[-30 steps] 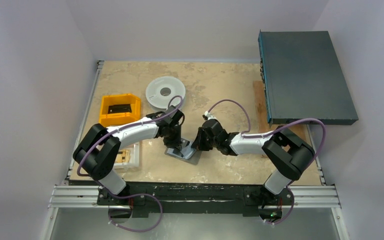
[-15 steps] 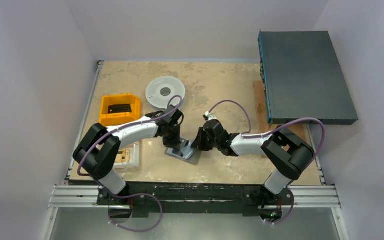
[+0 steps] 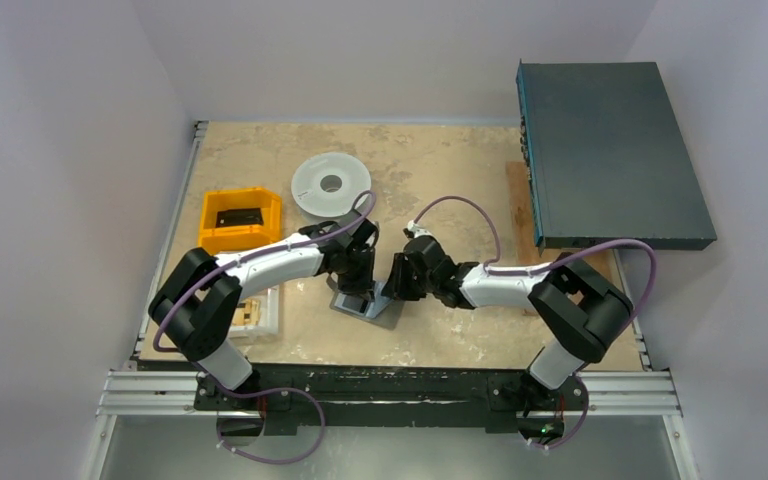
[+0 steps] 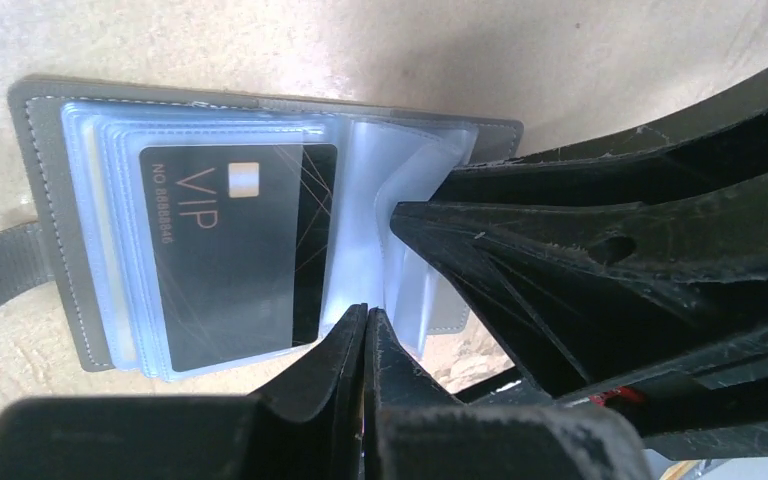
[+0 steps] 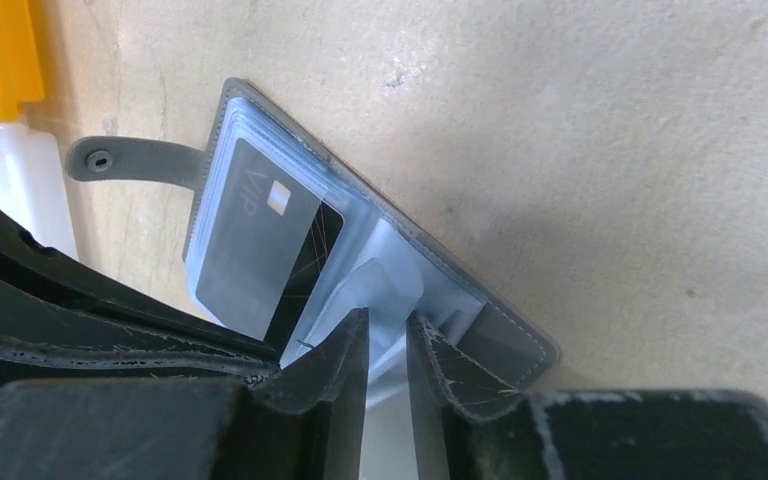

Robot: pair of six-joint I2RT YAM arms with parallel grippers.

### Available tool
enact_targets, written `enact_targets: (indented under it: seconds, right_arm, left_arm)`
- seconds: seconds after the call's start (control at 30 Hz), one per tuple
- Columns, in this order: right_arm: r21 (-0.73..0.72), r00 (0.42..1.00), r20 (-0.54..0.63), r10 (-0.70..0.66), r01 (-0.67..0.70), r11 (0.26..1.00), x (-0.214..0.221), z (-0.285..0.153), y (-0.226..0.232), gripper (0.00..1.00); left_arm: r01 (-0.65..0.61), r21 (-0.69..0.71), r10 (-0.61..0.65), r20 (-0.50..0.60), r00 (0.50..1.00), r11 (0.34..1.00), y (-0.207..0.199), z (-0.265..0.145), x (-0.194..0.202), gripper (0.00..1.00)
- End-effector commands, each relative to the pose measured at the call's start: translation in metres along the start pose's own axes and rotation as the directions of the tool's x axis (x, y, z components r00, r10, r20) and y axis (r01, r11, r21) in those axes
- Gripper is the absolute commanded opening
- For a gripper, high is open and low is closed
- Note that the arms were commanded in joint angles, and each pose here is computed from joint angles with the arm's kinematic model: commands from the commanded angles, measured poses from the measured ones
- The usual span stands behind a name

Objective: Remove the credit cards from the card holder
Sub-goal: Open the card holder at the center of the board.

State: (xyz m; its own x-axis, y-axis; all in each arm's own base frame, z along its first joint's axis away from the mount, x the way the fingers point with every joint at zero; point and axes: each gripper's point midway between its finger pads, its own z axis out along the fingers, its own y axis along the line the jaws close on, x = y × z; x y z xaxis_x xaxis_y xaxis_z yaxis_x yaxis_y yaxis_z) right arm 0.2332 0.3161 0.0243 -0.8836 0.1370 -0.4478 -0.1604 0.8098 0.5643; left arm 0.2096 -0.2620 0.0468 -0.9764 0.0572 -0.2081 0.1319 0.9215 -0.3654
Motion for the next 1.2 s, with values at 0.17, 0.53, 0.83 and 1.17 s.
enact_targets:
  seconds: [0.17, 0.53, 0.83, 1.17]
  right_arm:
    - [0.095, 0.996, 0.078, -0.038, 0.031, 0.995, -0.033, -0.044, 0.001, 0.33]
    - [0.12, 0.993, 0.114, -0.032, 0.018, 0.993, -0.045, -0.066, 0.004, 0.33]
    - [0.103, 1.0, 0.03, -0.006, 0.003, 0.995, -0.034, -0.034, 0.009, 0.17]
    - [0.153, 0.998, -0.065, 0.015, -0.005, 0.988, -0.001, -0.013, -0.019, 0.12]
  left_arm:
    - [0.024, 0.153, -0.02, -0.025, 0.999, 0.988, -0.032, 0.008, 0.0, 0.0]
    - [0.059, 0.214, -0.046, -0.069, 0.997, 0.975, -0.055, 0.025, 0.014, 0.0]
    - [0.138, 0.145, -0.122, -0.111, 0.986, 0.98, -0.039, 0.049, 0.029, 0.0]
    - [0.089, 0.136, -0.082, -0.052, 0.995, 0.987, -0.041, 0.029, 0.018, 0.0]
